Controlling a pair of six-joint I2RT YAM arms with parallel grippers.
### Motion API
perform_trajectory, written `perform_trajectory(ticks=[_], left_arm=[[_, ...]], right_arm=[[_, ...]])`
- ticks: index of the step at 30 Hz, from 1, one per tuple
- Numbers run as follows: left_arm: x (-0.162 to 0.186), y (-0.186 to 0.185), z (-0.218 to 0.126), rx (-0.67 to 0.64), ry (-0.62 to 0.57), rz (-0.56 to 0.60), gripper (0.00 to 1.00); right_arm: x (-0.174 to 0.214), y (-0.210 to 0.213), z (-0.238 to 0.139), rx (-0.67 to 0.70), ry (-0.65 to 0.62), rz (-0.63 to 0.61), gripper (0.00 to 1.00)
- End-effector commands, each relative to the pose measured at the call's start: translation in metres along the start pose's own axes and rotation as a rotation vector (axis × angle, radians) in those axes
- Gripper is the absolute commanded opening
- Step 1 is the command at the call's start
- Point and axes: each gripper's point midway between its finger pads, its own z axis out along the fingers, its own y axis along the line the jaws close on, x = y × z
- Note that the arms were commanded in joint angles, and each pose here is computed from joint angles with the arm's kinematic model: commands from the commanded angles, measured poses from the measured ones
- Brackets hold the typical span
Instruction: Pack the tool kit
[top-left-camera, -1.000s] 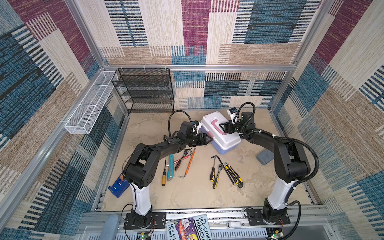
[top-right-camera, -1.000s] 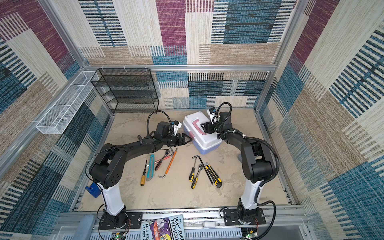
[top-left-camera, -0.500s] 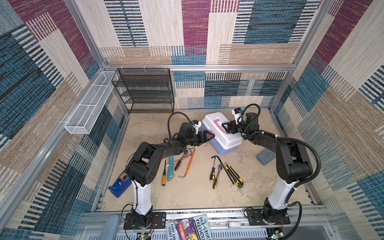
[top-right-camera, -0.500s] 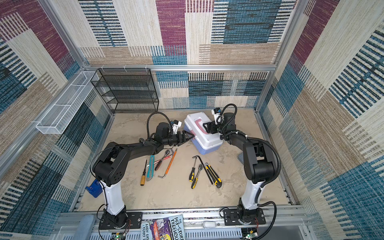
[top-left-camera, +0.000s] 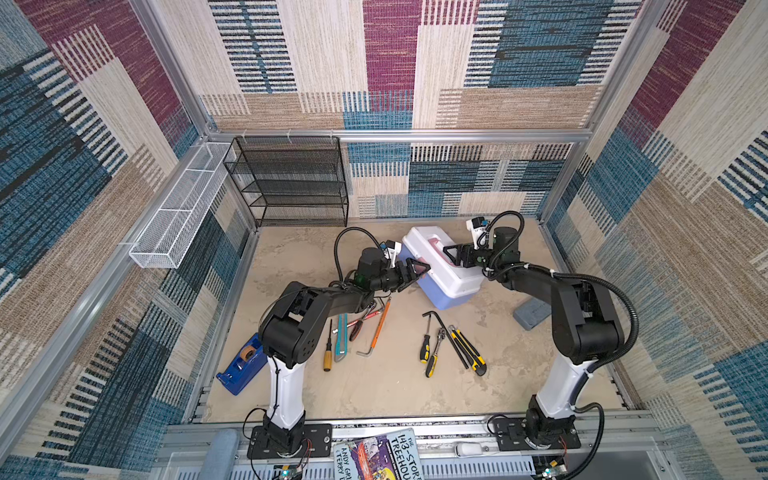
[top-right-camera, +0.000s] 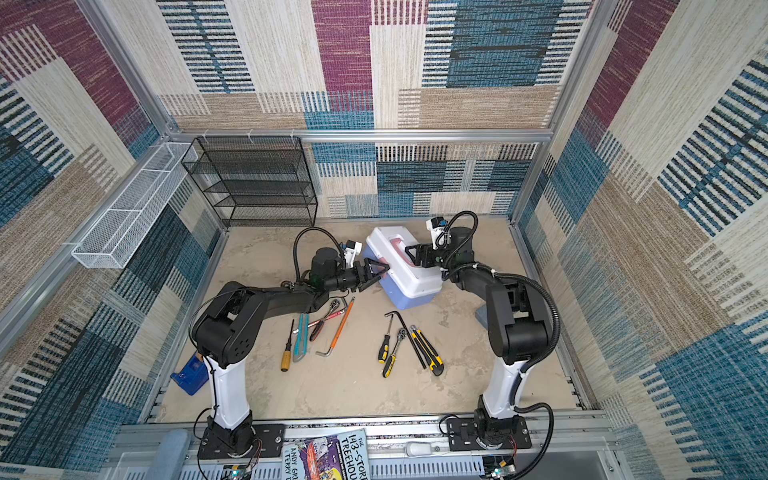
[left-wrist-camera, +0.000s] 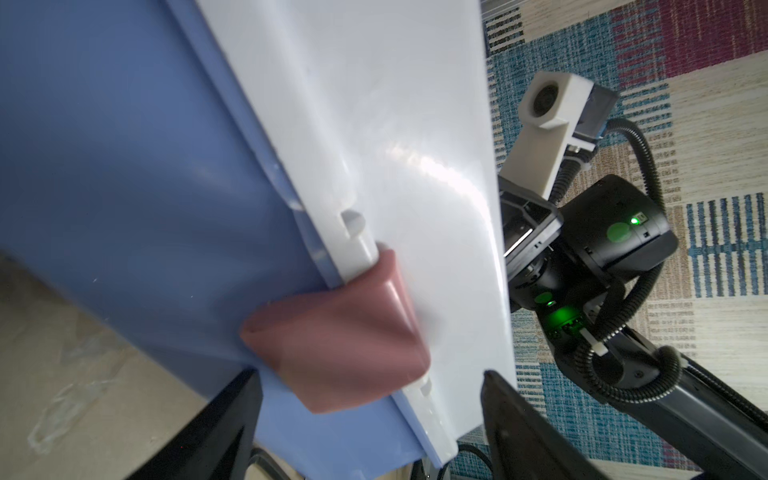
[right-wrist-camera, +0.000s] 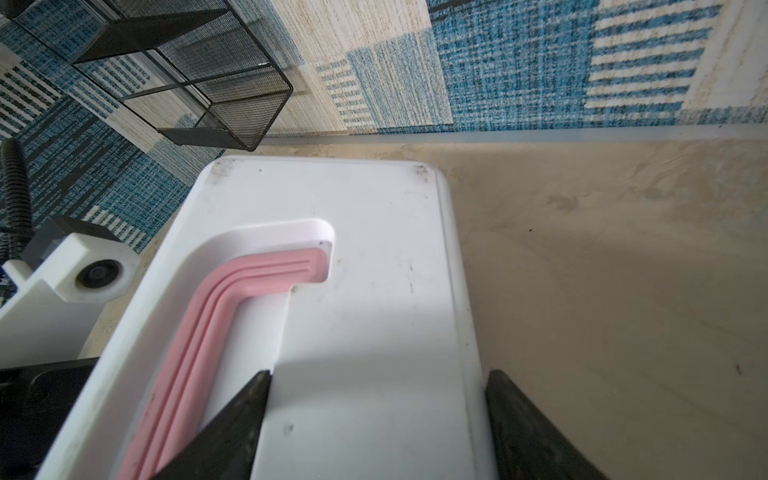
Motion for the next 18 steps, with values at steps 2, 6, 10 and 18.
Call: perform_trajectory(ticks=[2, 6, 10, 18], left_arm=[[-0.009, -0.012, 0.004, 0.073, -0.035, -0.015, 0.86], [-0.009, -0.01, 0.005, 0.098, -0.049, -0.045, 0.86], [-0.011, -0.013, 0.005, 0.131, -0.062, -0.063, 0.86], [-0.016, -0.021, 0.008, 0.207, -0.083, -0.095, 0.86]], right_arm=[[0.065, -0.005, -0.002, 0.016, 0.213, 0.17, 0.73], [0.065, -0.003, -0.001, -0.003, 0.204, 0.192, 0.73], [0.066, -0.001, -0.001, -0.022, 0.202, 0.216, 0.72], [0.067, 0.003, -0.002, -0.038, 0.193, 0.243, 0.72]])
